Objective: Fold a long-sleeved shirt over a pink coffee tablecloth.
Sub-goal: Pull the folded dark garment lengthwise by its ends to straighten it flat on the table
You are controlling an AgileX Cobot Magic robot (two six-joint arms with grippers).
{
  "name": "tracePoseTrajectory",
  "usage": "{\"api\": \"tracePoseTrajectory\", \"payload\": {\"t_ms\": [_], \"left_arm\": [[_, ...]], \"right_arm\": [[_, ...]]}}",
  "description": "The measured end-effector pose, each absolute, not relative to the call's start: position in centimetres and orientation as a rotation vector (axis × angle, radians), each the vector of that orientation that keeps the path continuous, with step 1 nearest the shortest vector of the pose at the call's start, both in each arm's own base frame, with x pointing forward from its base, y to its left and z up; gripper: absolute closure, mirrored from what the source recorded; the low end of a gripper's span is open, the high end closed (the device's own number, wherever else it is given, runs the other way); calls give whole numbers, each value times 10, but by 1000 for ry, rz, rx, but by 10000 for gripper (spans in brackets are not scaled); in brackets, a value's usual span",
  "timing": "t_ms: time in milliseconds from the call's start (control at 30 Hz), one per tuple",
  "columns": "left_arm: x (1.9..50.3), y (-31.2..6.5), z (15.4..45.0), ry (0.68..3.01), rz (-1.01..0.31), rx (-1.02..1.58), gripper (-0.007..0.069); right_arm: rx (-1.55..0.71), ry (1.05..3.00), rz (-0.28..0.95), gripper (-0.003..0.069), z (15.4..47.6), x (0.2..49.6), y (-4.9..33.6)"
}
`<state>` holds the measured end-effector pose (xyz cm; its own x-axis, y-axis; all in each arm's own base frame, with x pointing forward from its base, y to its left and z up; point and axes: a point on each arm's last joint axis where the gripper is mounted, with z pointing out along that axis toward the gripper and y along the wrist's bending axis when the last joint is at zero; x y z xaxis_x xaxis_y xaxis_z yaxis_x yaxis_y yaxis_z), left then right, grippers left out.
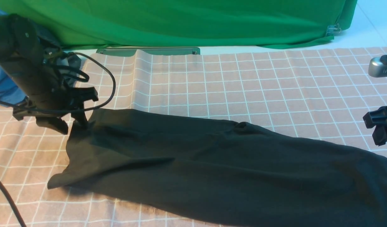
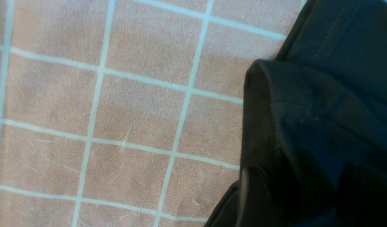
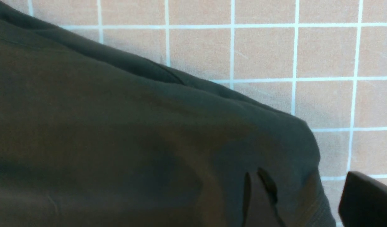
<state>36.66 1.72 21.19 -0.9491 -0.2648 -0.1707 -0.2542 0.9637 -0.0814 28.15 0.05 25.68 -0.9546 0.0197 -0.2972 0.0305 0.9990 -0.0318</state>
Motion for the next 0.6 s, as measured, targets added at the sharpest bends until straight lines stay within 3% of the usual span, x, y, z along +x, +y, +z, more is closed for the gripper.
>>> {"api": "tracePoseTrajectory", "payload": {"t_ms": [200, 433, 600], "left_arm": [[372, 12, 200, 2947, -181, -402, 284], [372, 9, 200, 2951, -215, -310, 565], [372, 9, 213, 2931, -212, -272, 612]], "right_arm": [[37, 2840, -51, 273, 257, 281, 1], [23, 2838, -53, 273, 257, 282, 1], [15, 2837, -54, 273, 257, 282, 1]]}}
